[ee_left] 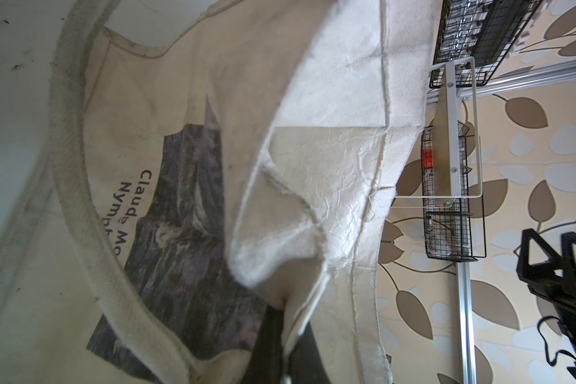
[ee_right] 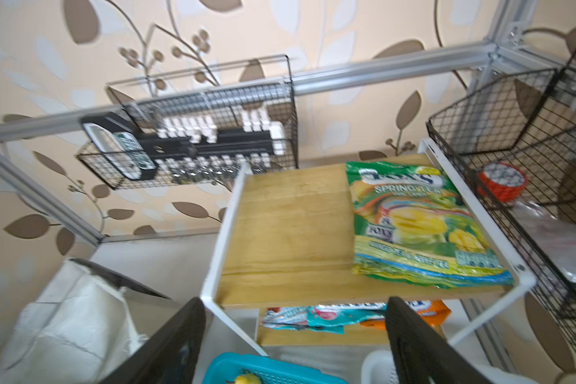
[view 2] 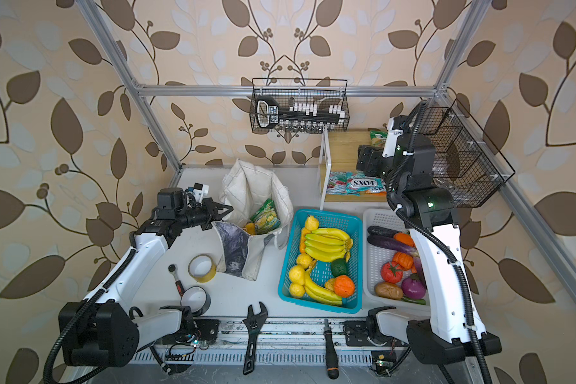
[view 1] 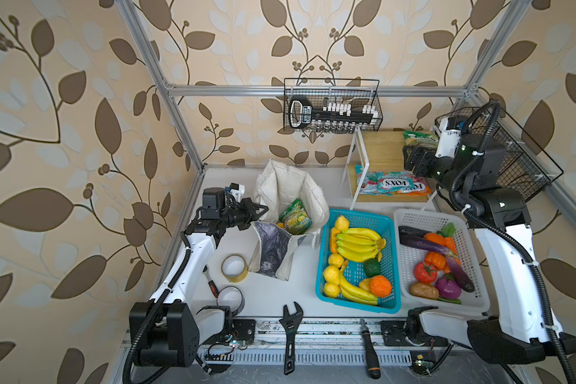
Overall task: Place the food into the grocery bag and tie it
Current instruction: 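Release the candy bag in the tote and raise the right gripper to the shelf, then lower the right gripper onto the second green Spring Tea candy bag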
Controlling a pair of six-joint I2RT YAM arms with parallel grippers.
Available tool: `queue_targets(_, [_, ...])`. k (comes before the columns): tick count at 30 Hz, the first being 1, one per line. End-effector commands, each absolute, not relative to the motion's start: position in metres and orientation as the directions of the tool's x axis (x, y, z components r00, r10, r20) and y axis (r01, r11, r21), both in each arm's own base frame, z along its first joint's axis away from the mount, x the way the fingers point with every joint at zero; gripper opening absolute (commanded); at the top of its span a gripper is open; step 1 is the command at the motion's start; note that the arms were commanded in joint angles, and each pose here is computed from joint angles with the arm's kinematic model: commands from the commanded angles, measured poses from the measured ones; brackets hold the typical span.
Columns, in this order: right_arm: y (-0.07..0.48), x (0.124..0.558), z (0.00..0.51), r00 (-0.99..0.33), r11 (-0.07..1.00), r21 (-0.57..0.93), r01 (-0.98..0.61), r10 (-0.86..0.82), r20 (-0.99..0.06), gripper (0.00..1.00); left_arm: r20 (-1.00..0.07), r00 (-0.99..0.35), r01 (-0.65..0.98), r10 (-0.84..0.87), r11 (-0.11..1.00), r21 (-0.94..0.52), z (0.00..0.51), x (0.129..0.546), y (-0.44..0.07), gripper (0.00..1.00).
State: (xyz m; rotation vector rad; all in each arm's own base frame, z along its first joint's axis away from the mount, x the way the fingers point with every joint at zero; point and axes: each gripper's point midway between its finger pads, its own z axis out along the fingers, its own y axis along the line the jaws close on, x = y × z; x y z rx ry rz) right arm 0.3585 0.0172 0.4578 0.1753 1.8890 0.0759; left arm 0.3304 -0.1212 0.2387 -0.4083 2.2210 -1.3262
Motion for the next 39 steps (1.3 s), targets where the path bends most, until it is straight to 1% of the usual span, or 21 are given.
queue_targets(1, [-0.004, 0.358, 0.42, -0.429, 0.982, 0.071, 0.176, 0.142, -0.892, 0.81, -0.336, -0.81, 0.096, -0.481, 0.456, -0.885, 0.258, 0.328, -0.126, 0.0])
queue_targets(4, [-0.013, 0.366, 0.403, -0.471, 0.976, 0.044, 0.212, 0.142, -0.871, 0.78, -0.334, -0.811, 0.099, -0.48, 0.45, -0.887, 0.259, 0.327, -0.126, 0.0])
queue_targets(11, [-0.019, 0.394, 0.384, -0.53, 0.967, 0.002, 0.257, 0.143, -0.836, 0.76, -0.334, -0.811, 0.098, -0.481, 0.452, -0.887, 0.258, 0.327, -0.126, 0.0])
queue_targets(15, [-0.024, 0.403, 0.379, -0.552, 0.958, -0.025, 0.287, 0.144, -0.821, 0.75, -0.336, -0.81, 0.099, -0.48, 0.452, -0.887, 0.258, 0.327, -0.126, 0.0])
queue_targets(18, [-0.03, 0.403, 0.378, -0.552, 0.945, -0.054, 0.322, 0.141, -0.822, 0.69, -0.337, -0.808, 0.098, -0.484, 0.454, -0.886, 0.258, 0.327, -0.126, 0.0])
queue_targets(23, [-0.033, 0.409, 0.372, -0.549, 0.935, -0.071, 0.347, 0.141, -0.824, 0.67, -0.337, -0.807, 0.098, -0.485, 0.453, -0.886, 0.258, 0.328, -0.125, 0.0])
queue_targets(26, [-0.034, 0.411, 0.376, -0.526, 0.931, -0.07, 0.358, 0.139, -0.839, 0.58, -0.336, -0.808, 0.097, -0.485, 0.452, -0.887, 0.258, 0.328, -0.126, 0.0])
queue_targets(30, [-0.034, 0.418, 0.368, -0.542, 0.936, -0.068, 0.345, 0.139, -0.829, 0.52, -0.336, -0.806, 0.096, -0.487, 0.453, -0.886, 0.258, 0.328, -0.125, 0.0])
queue_targets(35, [-0.034, 0.419, 0.37, -0.535, 0.936, -0.071, 0.344, 0.133, -0.835, 0.51, -0.333, -0.807, 0.094, -0.488, 0.451, -0.887, 0.257, 0.328, -0.126, 0.0])
queue_targets(39, [-0.031, 0.423, 0.364, -0.546, 0.94, -0.074, 0.334, 0.129, -0.828, 0.54, -0.332, -0.806, 0.091, -0.49, 0.452, -0.888, 0.256, 0.329, -0.125, 0.0])
